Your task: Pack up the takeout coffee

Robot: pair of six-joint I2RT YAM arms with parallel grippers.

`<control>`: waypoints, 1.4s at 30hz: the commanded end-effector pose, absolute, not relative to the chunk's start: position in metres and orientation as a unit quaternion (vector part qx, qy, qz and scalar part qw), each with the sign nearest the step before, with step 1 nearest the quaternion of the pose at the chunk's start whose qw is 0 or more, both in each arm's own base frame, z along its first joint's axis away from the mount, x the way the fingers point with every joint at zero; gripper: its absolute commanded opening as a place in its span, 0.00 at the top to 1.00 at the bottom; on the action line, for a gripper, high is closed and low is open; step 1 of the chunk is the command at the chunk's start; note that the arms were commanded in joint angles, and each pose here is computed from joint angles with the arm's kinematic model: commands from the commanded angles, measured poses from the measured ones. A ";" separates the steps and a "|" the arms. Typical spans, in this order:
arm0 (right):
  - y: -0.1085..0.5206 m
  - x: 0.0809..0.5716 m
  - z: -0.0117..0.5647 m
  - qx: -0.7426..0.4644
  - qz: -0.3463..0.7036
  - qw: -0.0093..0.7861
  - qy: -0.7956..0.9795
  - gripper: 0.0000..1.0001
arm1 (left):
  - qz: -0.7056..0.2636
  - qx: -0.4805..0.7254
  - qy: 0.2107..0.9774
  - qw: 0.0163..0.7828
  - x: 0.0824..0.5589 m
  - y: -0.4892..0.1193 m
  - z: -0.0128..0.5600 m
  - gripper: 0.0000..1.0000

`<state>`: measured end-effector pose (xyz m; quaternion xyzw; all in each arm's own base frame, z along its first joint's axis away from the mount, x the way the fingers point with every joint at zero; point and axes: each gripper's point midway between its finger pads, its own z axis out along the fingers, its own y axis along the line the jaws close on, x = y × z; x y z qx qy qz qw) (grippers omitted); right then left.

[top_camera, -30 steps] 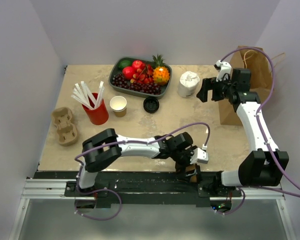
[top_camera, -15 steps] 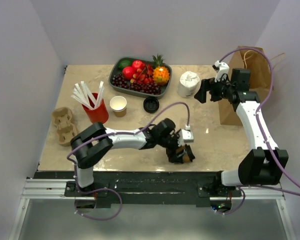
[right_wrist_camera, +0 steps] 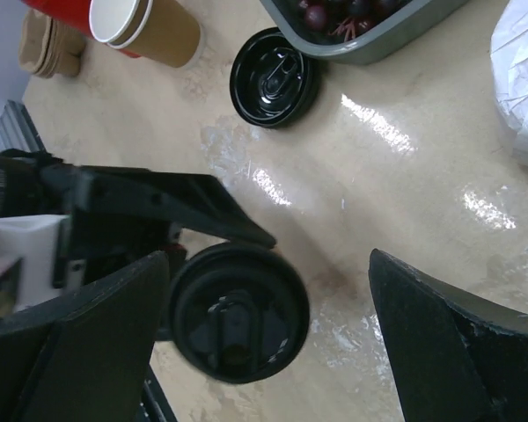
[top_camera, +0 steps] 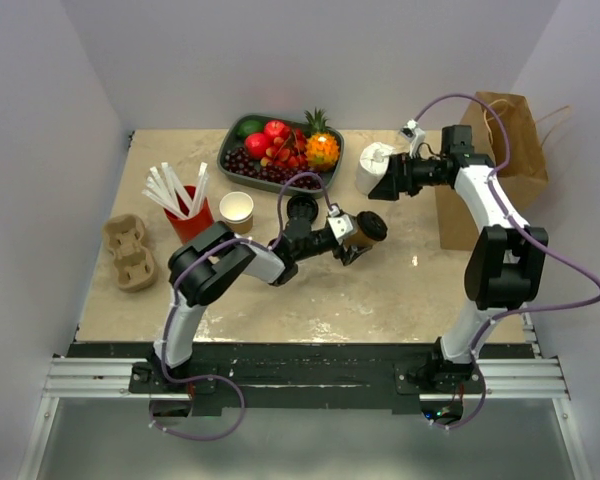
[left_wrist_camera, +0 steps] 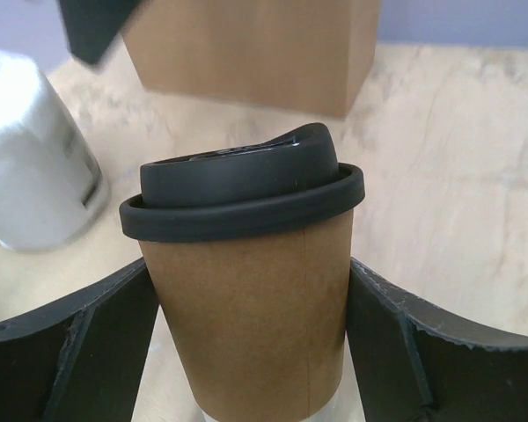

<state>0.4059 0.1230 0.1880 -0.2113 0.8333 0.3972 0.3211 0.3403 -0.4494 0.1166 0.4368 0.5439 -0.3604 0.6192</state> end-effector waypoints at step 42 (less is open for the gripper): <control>0.172 0.325 0.100 -0.299 0.312 0.126 0.893 0.12 | -0.350 0.364 0.379 0.775 0.344 -0.433 0.191 0.22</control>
